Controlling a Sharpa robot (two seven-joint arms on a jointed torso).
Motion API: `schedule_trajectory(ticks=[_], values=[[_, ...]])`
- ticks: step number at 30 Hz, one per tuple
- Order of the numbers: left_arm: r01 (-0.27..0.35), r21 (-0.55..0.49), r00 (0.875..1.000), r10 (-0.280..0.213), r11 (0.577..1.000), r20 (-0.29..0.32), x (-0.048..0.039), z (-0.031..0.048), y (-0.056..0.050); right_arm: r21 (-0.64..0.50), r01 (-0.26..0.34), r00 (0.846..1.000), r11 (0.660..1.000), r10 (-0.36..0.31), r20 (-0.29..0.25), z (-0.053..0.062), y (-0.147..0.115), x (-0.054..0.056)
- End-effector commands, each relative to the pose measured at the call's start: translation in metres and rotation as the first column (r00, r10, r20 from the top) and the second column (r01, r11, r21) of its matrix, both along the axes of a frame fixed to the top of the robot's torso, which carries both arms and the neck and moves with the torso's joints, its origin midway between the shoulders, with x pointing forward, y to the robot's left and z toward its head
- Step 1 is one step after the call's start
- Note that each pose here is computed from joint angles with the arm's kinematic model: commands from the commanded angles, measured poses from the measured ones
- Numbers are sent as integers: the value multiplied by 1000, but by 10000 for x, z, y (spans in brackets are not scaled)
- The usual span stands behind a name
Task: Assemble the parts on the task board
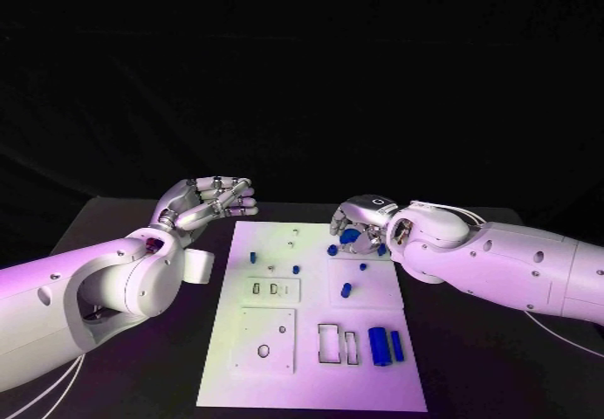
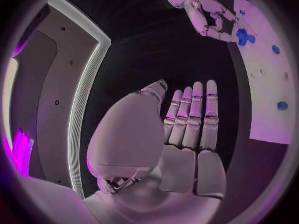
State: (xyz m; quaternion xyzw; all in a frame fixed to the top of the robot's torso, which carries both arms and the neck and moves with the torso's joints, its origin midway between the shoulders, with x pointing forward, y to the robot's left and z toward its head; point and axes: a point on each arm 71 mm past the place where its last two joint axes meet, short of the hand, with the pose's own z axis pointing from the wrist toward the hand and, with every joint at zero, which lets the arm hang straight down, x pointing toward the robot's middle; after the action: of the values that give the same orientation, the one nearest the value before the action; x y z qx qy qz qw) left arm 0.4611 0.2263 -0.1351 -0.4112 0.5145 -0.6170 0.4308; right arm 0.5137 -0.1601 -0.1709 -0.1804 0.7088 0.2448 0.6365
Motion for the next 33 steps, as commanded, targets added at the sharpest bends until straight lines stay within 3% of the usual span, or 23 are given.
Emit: schedule_trajectory(ticks=[1, 15, 33], values=[[29, -5, 1000, -29, 1000, 7, -11, 21, -27, -40, 6, 1000, 999, -6, -7, -40, 6, 7], [27, -6, 1000, -27, 1000, 6, -12, 32, -9, -51, 4, 999, 999, -5, -35, -123, 62, 24], [26, -4, 1000, -26, 1000, 0, -1, 26, 2, -31, 2, 999, 1000, -3, -42, -146, 95, 27]])
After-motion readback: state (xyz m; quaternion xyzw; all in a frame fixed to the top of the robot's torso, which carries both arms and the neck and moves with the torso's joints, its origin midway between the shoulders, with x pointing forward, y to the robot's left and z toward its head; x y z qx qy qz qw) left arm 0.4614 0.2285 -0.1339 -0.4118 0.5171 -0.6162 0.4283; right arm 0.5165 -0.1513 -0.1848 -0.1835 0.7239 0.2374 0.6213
